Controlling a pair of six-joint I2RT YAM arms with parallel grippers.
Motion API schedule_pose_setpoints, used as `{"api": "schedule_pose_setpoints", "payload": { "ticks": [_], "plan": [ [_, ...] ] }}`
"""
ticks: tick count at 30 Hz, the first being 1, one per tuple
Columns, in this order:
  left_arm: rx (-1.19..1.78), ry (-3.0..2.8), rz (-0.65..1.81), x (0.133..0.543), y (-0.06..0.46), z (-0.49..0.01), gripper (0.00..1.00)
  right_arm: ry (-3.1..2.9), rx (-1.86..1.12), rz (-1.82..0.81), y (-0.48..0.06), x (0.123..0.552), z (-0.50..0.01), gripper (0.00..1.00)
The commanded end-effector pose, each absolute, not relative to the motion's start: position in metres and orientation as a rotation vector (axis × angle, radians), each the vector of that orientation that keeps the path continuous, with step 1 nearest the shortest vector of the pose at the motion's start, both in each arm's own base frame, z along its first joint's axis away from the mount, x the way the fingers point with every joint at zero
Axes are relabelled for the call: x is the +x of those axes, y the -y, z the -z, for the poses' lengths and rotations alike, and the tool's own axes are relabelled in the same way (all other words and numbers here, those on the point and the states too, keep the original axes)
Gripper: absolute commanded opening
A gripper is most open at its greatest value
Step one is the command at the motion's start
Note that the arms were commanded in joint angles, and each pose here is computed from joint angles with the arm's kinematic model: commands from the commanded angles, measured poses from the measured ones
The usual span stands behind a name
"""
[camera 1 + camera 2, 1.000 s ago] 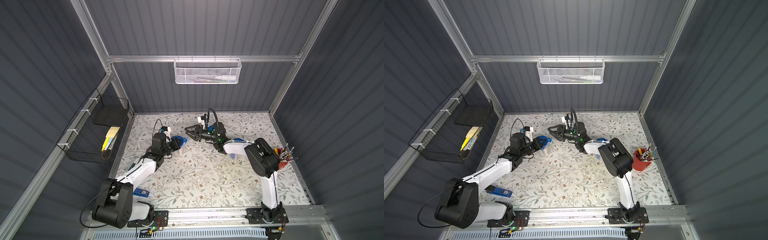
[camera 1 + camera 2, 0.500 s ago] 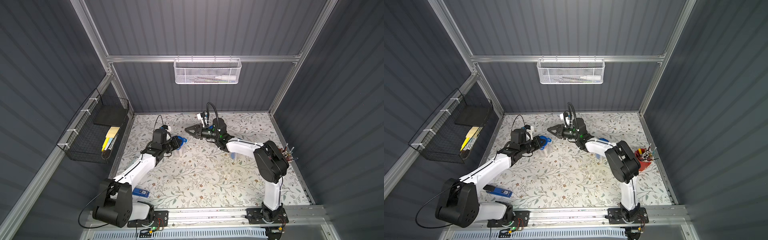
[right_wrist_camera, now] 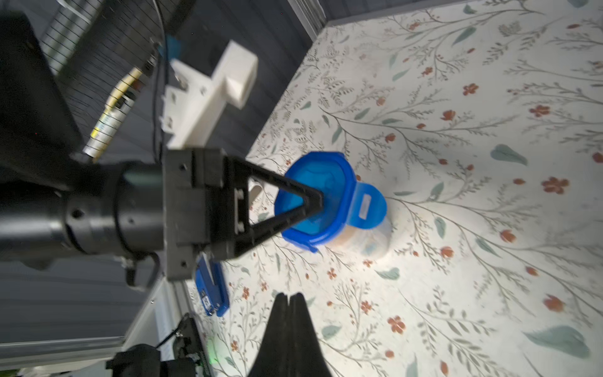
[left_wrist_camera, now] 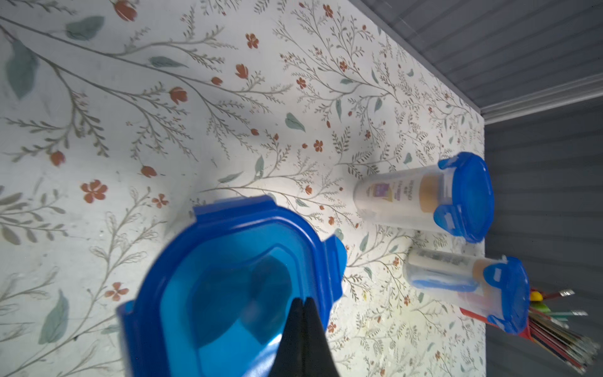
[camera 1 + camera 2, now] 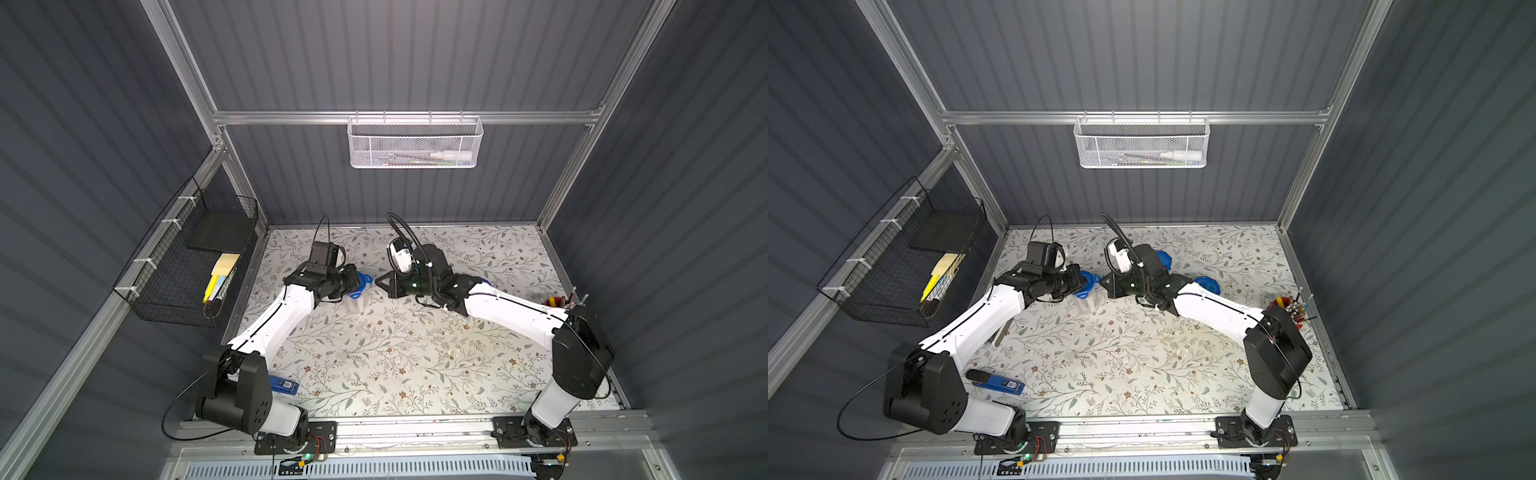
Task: Take out toiletry kits
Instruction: Adjust the container at the center of the board.
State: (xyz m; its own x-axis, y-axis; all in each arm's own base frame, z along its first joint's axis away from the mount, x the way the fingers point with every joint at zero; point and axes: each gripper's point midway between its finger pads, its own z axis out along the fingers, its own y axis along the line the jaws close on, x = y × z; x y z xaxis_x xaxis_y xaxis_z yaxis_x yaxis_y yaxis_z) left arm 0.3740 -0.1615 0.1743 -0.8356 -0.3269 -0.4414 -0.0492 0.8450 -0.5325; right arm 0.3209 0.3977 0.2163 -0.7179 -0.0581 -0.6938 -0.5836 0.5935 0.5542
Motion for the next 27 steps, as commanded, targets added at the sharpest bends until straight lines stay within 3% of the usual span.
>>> {"api": "schedule_pose_setpoints", "payload": {
  "ticks": [1, 13, 27],
  "plan": [
    [-0.253, -2.514, 0.601, 0.378, 0.152, -0.176, 0.00, -2.236, -0.597, -0.854, -0.383, 0.313, -0.192, 0.00],
    [-0.267, -2.468, 0.485, 0.409, 0.144, -0.189, 0.00, -2.311, -0.634, -0.761, -0.402, 0.327, -0.166, 0.00],
    [-0.315, -2.483, 0.310, 0.397, 0.117, -0.189, 0.00, -2.330, -0.632, -0.704, -0.432, 0.368, -0.153, 0.00]
  ]
}}
